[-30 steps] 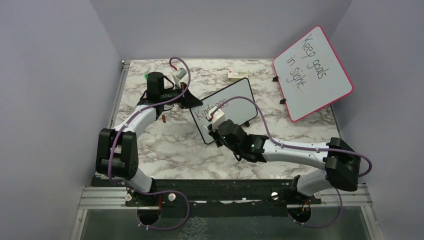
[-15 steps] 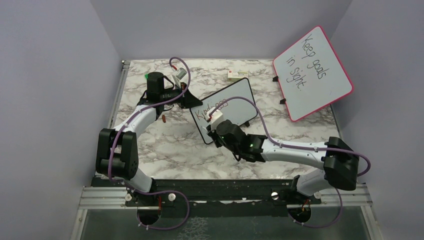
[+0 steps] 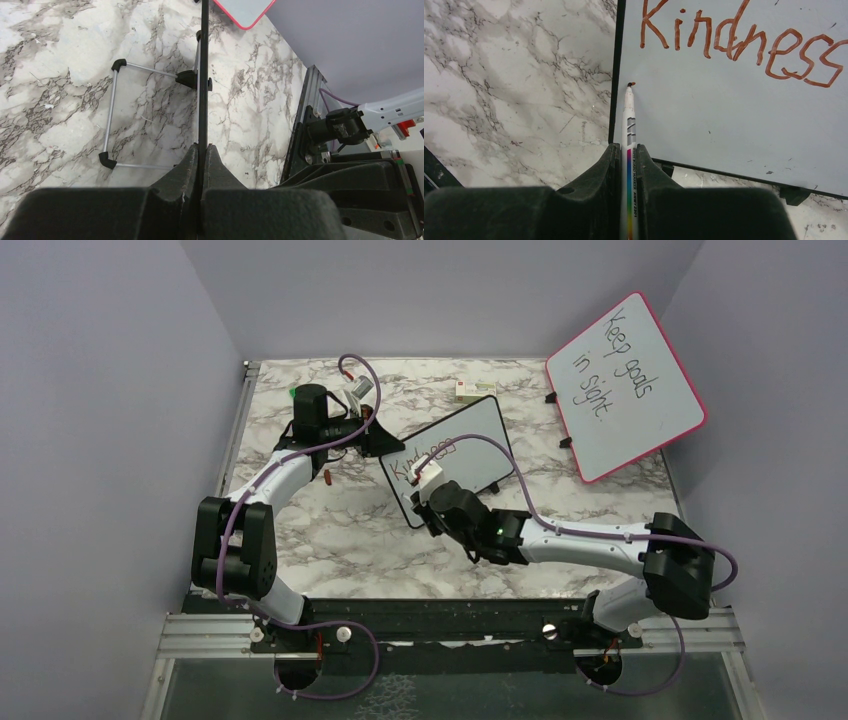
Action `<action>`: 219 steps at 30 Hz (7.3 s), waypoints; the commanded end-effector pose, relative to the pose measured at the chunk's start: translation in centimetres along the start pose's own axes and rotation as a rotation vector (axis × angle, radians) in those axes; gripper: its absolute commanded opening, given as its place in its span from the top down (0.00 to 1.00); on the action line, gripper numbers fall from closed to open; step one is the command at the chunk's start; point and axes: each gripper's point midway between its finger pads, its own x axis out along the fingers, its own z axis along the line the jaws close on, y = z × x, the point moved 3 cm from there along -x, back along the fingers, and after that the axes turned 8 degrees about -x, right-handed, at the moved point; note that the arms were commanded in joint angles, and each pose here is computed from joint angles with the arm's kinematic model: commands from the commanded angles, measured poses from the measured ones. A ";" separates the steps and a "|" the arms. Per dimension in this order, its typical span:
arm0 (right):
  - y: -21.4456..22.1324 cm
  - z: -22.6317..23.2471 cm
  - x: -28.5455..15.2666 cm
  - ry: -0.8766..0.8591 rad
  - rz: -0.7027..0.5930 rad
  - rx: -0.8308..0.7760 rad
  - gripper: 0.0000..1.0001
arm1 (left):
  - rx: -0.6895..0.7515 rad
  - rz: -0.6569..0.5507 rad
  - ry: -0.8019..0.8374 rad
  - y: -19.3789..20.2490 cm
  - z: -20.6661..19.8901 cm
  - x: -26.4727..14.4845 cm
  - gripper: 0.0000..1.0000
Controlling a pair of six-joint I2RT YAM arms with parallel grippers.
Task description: Write a sentence on the whiteboard
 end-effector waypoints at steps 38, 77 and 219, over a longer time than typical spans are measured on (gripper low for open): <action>-0.3 -0.1 -0.2 0.020 0.007 0.011 0.99 | -0.047 0.024 -0.042 0.9 0.6 -0.1 1.00; 0.9 -1.2 -0.8 0.083 0.036 0.017 0.99 | -0.047 0.024 -0.042 0.9 0.6 -0.1 1.00; 1.6 -2.5 -0.3 0.162 0.051 0.031 0.99 | -0.039 0.020 -0.039 0.8 0.4 -0.2 1.00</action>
